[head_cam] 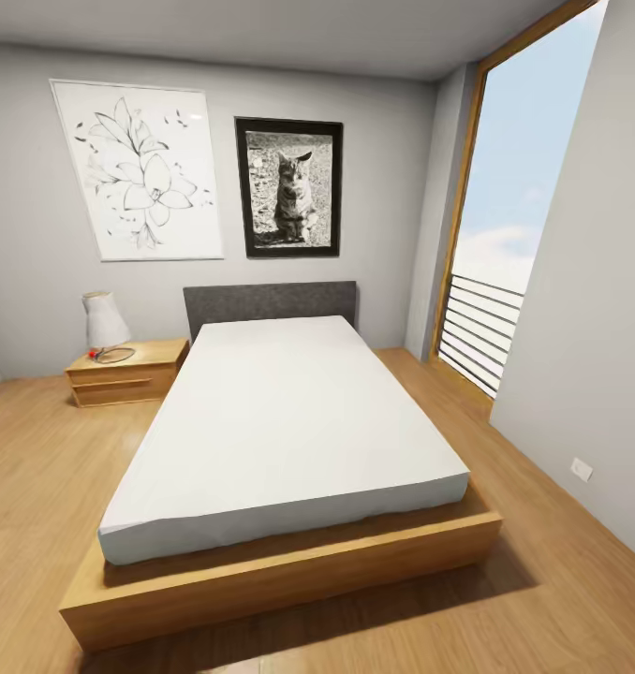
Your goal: In the bedroom, organize the workspace by keeping the computer under the desk, ensuring the monitor is on the desk, placing the keyboard on the desk next to the monitor, placing the mouse on the desk next to the keyboard, moving the folder from the swivel chair onto the desk next to the mouse, stacking the notebook on top of the folder with the pen on top of the notebook, and positioning the swivel chair next to the desk.
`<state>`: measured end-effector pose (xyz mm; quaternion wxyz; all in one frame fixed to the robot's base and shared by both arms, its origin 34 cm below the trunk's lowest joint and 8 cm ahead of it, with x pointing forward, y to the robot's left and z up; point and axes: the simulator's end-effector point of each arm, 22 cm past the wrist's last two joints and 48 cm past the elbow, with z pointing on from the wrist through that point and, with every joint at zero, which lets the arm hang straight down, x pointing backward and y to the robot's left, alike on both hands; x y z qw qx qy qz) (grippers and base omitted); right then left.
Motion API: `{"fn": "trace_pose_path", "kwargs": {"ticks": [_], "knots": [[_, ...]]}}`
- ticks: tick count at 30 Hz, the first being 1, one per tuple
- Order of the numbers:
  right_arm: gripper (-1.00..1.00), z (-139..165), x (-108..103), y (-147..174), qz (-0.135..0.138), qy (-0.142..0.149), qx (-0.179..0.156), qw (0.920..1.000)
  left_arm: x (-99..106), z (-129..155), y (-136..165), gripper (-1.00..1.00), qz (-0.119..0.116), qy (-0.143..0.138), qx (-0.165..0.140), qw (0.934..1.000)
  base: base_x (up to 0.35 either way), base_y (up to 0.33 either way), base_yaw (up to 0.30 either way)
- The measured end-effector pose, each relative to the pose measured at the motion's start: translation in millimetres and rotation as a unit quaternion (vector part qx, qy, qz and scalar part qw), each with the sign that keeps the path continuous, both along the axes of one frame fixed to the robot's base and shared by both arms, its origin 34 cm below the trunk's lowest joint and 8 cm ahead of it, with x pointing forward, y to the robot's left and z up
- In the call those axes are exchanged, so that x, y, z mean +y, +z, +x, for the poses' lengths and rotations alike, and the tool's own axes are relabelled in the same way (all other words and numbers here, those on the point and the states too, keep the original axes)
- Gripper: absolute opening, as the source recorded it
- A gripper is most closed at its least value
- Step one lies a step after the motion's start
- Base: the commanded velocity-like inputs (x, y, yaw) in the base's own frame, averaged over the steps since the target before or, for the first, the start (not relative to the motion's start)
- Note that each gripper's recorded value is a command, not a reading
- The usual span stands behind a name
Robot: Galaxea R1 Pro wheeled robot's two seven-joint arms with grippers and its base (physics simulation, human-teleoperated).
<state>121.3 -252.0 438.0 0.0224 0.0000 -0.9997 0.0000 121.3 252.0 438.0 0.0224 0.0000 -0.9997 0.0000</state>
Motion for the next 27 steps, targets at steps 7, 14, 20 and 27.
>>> {"fn": "trace_pose_path", "kwargs": {"ticks": [7,14,20,27], "knots": [[1.00,31,26,12,0.011,0.000,-0.040,0.9991,-20,30,12,1.00,-0.013,0.017,-0.038,0.9990,0.000,0.000,0.000],[1.00,25,22,23,0.014,-0.006,-0.042,0.9990,-47,16,24,1.00,-0.031,-0.003,-0.018,0.9993,0.000,0.000,0.000],[1.00,31,20,33,0.013,-0.006,-0.058,0.9982,-48,9,34,1.00,-0.031,-0.007,-0.002,0.9995,0.000,0.000,0.000],[1.00,40,19,45,0.012,-0.006,-0.077,0.9969,-48,2,45,1.00,-0.031,-0.007,0.012,0.9994,0.000,0.000,0.000]]}}
